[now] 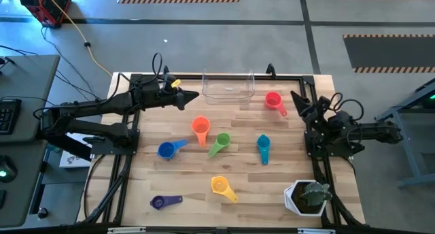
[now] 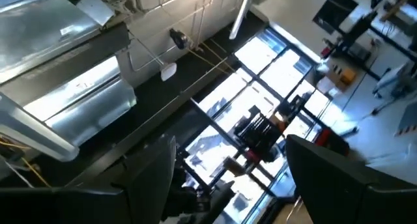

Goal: Nest measuring cups in basket
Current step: Stack the red measuring cup on top of the orange measuring cup

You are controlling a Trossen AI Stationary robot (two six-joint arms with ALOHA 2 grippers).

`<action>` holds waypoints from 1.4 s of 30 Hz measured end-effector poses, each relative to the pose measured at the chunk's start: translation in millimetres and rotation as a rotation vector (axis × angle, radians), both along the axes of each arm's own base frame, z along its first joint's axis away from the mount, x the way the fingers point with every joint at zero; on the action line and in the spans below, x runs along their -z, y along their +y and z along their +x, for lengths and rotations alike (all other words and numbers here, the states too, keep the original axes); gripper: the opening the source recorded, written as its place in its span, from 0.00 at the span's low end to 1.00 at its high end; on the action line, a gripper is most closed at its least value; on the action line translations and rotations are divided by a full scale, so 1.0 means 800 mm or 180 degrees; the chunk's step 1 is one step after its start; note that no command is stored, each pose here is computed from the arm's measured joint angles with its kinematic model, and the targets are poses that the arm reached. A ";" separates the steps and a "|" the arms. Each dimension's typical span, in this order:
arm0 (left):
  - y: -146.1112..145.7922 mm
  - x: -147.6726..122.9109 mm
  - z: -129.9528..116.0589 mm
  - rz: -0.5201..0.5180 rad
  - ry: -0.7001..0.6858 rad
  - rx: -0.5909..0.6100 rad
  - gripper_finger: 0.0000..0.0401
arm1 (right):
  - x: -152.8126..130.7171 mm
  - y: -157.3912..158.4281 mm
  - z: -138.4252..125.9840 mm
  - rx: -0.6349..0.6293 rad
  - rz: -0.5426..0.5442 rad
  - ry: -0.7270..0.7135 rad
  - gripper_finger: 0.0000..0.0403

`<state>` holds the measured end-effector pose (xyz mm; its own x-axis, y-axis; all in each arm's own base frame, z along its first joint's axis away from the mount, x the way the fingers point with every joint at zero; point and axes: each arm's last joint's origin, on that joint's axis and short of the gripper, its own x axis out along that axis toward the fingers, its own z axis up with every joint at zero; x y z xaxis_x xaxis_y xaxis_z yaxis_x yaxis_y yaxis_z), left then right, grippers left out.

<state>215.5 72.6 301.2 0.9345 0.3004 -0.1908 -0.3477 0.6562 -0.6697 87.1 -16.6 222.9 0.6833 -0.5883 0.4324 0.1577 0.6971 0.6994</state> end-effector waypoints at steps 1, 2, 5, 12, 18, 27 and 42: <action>0.000 0.000 0.000 0.0001 0.0000 0.0000 0.16 | -0.006 0.000 -0.001 0.0044 -0.0042 0.0018 0.70; 0.000 0.000 0.000 0.0000 0.0001 0.0007 0.16 | -0.012 0.000 -0.002 0.0074 -0.0081 0.0027 0.70; -0.001 0.000 0.000 -0.0017 -0.0001 0.0093 0.16 | -0.037 0.000 -0.004 0.0158 -0.0211 0.0168 0.70; -0.003 0.000 0.001 0.0223 0.0068 0.0281 0.16 | -0.087 -0.003 0.003 0.0557 -0.0293 0.1503 0.70; -0.003 0.000 0.001 0.0388 0.0116 0.0313 0.16 | -0.102 -0.005 0.017 0.0569 0.0139 0.2629 0.70; -0.003 0.001 0.001 0.0425 0.0142 0.0324 0.16 | -0.081 -0.025 0.050 0.0169 0.1063 0.4091 0.70; -0.003 0.003 0.000 0.0478 0.0216 0.0368 0.16 | -0.031 -0.097 0.110 -0.0443 0.1381 0.4782 0.70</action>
<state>215.6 70.2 298.8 0.9510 0.2215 -0.2158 -0.3052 0.7850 -0.5390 174.9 -94.6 247.8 0.3738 -0.3806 -0.8458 0.8210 0.5601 0.1108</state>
